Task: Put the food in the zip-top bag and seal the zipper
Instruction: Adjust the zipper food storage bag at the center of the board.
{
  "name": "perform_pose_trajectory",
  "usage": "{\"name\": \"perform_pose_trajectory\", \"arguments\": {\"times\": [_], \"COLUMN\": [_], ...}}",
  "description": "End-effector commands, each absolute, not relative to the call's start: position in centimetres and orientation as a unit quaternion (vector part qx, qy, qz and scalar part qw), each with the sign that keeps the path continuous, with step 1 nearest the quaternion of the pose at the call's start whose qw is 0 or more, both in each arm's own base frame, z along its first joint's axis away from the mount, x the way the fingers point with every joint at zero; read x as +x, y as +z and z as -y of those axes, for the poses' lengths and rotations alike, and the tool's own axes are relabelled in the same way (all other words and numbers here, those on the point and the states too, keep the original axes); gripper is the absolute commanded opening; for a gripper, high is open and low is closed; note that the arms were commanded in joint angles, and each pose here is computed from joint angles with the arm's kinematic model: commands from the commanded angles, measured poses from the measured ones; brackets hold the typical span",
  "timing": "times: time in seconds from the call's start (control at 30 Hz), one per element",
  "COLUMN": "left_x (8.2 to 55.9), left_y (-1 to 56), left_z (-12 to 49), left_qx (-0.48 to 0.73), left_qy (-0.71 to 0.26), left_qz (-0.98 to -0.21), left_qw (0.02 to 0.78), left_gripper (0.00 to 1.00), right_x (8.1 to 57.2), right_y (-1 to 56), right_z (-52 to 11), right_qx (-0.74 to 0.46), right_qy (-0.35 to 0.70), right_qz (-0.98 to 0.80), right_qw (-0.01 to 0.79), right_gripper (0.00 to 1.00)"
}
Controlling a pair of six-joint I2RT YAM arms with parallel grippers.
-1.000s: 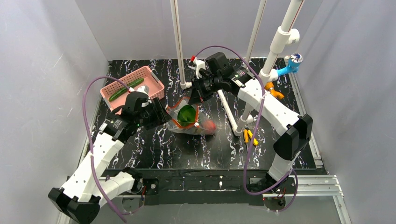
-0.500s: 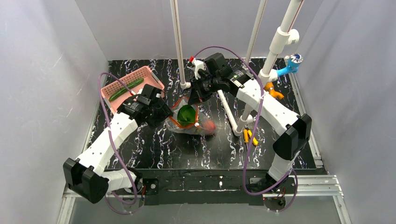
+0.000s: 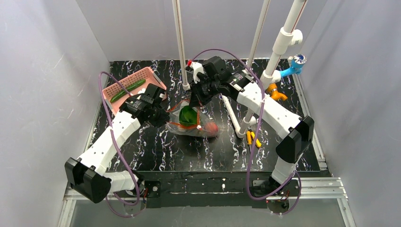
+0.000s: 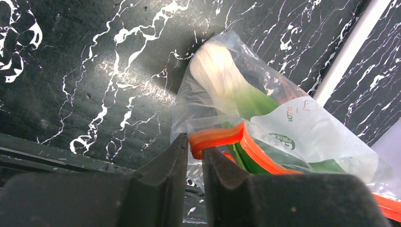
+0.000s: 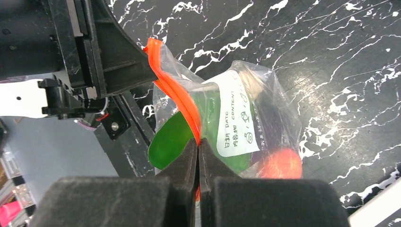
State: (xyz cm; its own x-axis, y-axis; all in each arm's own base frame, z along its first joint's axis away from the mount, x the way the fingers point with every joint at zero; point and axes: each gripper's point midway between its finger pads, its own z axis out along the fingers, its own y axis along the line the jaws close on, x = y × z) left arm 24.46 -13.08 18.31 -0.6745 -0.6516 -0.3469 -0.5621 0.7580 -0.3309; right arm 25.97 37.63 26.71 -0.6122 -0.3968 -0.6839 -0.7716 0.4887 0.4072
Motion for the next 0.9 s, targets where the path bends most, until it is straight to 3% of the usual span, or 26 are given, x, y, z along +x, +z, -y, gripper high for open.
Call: {"name": "perform_pose_trajectory", "arguments": {"times": [0.0,0.07,0.23,0.43,0.57,0.7,0.87], "left_x": [24.0,23.8,23.5,22.0,22.3,22.0,21.8], "left_y": [19.8,20.4,22.6,24.9,24.9,24.2,25.0], "left_z": [12.3,12.3,12.4,9.8,11.9,11.7,11.2], "left_qx": [-0.339,-0.331,-0.279,-0.287,-0.283,-0.274,-0.266], "left_qy": [-0.098,-0.113,-0.165,-0.225,-0.291,-0.254,-0.255], "left_qz": [-0.903,-0.901,-0.893,-0.832,-0.817,-0.845,-0.838], "left_qw": [0.245,0.257,0.312,0.419,0.409,0.381,0.402], "left_gripper": [0.08,0.0,0.0,0.0,0.0,0.0,0.0], "right_x": [26.5,26.5,26.9,27.8,26.0,24.2,23.7], "right_y": [28.2,28.2,28.1,27.7,28.4,29.7,29.6], "right_z": [-37.9,-37.8,-37.5,-36.5,-37.6,-37.7,-36.3], "right_qx": [-0.379,-0.385,-0.409,-0.431,-0.437,-0.443,-0.443], "right_qy": [0.325,0.315,0.301,0.261,0.288,0.309,0.292], "right_qz": [-0.809,-0.807,-0.792,-0.787,-0.783,-0.775,-0.781], "right_qw": [0.31,0.318,0.338,0.357,0.335,0.329,0.33], "right_gripper": [0.01,0.01,0.01,0.01,0.01,0.12,0.28]}}
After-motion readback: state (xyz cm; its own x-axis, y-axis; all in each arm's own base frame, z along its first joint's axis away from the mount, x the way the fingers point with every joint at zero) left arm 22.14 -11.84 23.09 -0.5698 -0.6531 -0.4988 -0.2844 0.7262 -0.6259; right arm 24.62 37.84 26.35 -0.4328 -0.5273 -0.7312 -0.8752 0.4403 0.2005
